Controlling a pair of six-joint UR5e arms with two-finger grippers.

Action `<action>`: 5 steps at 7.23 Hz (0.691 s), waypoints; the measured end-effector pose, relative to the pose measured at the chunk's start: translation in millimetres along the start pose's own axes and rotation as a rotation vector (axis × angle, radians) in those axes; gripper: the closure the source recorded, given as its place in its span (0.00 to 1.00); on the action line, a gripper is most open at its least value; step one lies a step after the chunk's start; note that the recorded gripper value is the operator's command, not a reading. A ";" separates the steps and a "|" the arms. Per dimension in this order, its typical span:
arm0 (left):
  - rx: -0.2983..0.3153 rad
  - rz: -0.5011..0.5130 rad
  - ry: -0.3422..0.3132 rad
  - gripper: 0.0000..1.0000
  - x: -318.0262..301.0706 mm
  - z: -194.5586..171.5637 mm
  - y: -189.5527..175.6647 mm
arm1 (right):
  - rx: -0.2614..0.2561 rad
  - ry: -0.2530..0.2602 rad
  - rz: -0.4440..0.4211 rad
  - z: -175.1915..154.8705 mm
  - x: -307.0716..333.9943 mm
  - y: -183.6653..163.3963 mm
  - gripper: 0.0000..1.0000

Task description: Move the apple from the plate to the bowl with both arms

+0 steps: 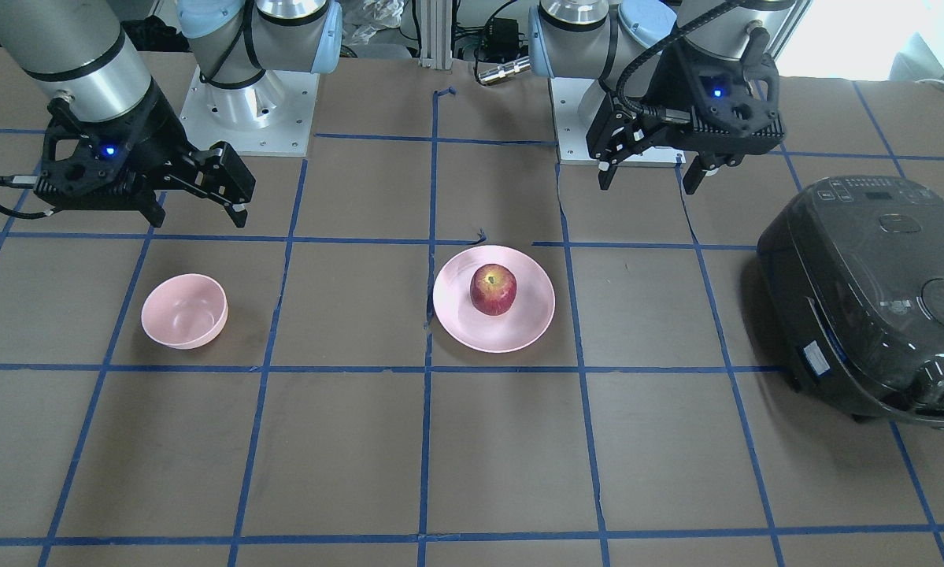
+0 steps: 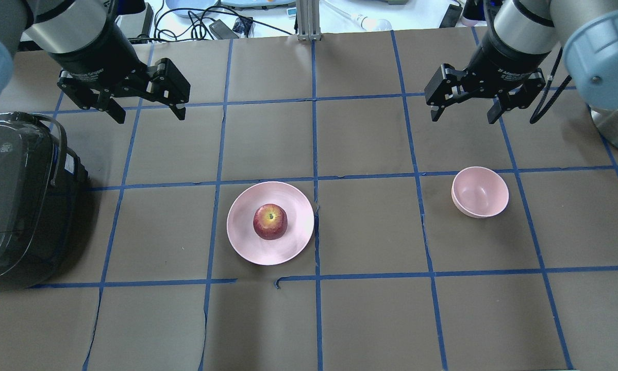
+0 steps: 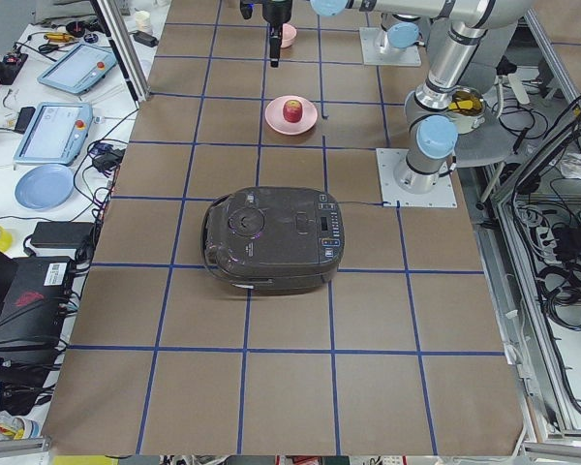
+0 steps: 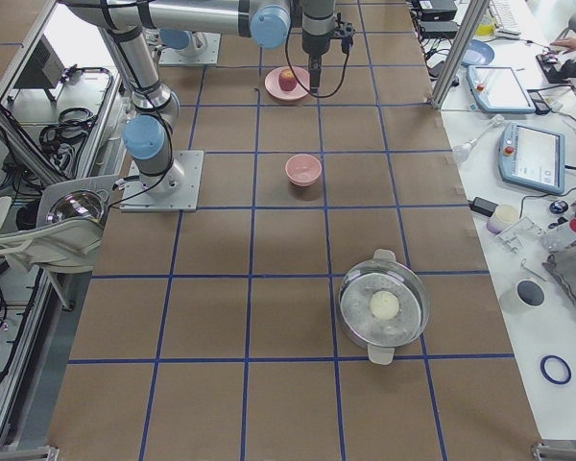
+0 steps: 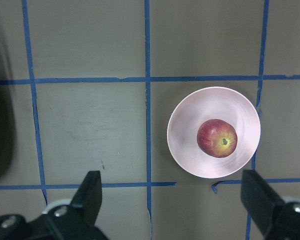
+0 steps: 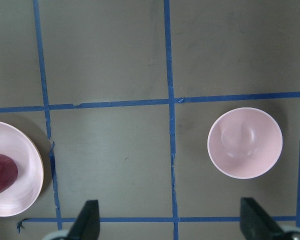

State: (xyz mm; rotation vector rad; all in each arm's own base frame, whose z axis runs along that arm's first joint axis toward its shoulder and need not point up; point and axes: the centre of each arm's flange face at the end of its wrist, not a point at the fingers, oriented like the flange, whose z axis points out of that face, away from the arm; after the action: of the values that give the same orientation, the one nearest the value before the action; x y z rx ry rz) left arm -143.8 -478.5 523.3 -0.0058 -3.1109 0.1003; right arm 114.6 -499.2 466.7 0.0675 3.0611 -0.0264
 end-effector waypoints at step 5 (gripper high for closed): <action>-0.001 0.002 0.001 0.00 0.8 1.2 -0.6 | -0.008 0.074 0.014 -2.3 8.0 3.7 0.00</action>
State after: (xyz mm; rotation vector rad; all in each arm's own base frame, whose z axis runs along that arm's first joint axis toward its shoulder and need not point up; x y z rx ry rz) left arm -144.6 -479.2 522.1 -0.0084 -3.1097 0.0986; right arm 106.6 -495.1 468.3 0.0907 3.1340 -0.0113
